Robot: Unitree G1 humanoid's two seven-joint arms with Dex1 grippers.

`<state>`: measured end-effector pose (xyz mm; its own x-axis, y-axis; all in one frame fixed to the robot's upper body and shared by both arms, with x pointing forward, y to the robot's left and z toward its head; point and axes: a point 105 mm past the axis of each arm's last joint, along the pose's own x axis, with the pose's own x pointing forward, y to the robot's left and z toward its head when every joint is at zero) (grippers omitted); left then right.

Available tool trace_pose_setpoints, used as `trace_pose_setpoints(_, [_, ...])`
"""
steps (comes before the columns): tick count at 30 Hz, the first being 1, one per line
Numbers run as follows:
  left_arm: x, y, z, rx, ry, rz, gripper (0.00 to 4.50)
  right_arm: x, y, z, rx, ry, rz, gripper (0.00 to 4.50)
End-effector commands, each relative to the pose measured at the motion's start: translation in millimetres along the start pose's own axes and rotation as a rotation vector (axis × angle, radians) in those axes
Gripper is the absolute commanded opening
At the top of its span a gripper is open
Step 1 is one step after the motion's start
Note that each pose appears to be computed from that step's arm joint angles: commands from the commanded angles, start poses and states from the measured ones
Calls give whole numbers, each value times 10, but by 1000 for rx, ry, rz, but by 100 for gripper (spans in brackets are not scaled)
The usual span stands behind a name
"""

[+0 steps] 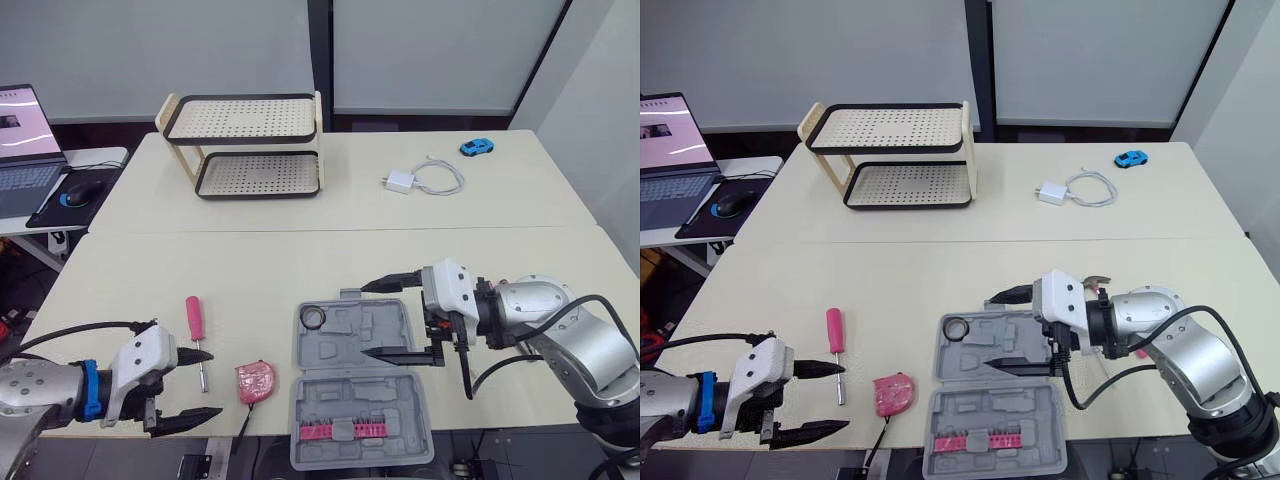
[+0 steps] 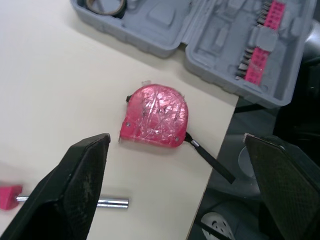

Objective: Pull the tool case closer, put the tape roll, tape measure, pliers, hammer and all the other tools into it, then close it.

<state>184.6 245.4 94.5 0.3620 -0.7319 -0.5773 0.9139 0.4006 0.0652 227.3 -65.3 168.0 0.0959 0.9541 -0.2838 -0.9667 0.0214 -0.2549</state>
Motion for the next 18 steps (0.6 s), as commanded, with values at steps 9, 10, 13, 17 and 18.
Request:
trace_pose_setpoints(9, [343, 82, -351, 170, -170, 28, 447, -91, 10, 108, -32, 9, 39, 450])
trace_pose_setpoints(10, [401, 72, -366, 167, -175, 26, 447, -107, 5, 101, -32, 17, 37, 450])
trace_pose_setpoints(13, [523, 30, -401, 157, -179, 12, 447, -150, -24, 101, -33, 32, 29, 450])
trace_pose_setpoints(17, [627, 54, -440, 140, -171, 28, 447, -180, -33, 112, -34, 42, 26, 450])
trace_pose_setpoints(18, [649, 78, -455, 132, -166, 41, 447, -180, -28, 114, -34, 43, 27, 450])
